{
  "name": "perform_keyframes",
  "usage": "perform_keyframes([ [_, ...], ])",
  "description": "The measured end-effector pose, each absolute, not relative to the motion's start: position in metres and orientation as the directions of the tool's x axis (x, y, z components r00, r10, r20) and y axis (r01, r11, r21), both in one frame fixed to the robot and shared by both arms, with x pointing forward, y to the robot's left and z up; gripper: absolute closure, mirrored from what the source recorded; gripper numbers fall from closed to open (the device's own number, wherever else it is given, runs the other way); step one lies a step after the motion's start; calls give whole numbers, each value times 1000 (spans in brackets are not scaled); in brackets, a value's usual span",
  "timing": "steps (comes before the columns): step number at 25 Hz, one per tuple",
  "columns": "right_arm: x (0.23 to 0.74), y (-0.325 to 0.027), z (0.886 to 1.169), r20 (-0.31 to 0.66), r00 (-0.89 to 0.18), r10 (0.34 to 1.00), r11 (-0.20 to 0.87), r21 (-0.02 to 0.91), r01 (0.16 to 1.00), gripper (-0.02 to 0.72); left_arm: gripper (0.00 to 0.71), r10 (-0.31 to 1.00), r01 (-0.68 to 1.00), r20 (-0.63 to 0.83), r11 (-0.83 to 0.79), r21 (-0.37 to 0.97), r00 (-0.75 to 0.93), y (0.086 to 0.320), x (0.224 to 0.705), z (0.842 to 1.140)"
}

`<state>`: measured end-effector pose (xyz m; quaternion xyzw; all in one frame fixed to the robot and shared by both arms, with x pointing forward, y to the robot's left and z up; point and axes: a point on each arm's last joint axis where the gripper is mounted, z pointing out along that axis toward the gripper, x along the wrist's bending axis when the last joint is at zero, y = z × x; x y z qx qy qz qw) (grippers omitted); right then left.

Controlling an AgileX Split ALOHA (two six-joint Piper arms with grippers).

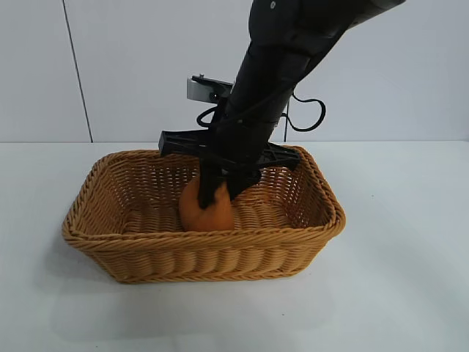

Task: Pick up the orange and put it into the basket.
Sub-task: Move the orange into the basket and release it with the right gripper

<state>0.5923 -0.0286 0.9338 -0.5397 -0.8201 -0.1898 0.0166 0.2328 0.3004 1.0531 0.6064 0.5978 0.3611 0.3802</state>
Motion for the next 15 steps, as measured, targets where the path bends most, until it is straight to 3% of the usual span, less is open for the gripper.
perform_keyframes([
  [1, 592, -29, 937, 231, -420, 878, 347, 298, 889, 307, 100, 1000, 450, -17, 4, 893, 24, 300, 233, 1053],
  [2, 592, -29, 937, 231, -420, 878, 347, 298, 889, 307, 100, 1000, 450, -17, 4, 893, 24, 300, 233, 1053],
  [4, 591, -34, 951, 188, -444, 876, 373, 317, 872, 210, 100, 1000, 450, -17, 4, 893, 24, 300, 233, 1053],
  [12, 597, -44, 1017, 29, -474, 880, 456, 227, 860, 188, 100, 1000, 450, -17, 4, 893, 24, 300, 233, 1053],
  [15, 603, -43, 1043, 4, -488, 873, 467, 286, 837, 188, 100, 1000, 451, -17, 4, 893, 24, 300, 233, 1053],
])
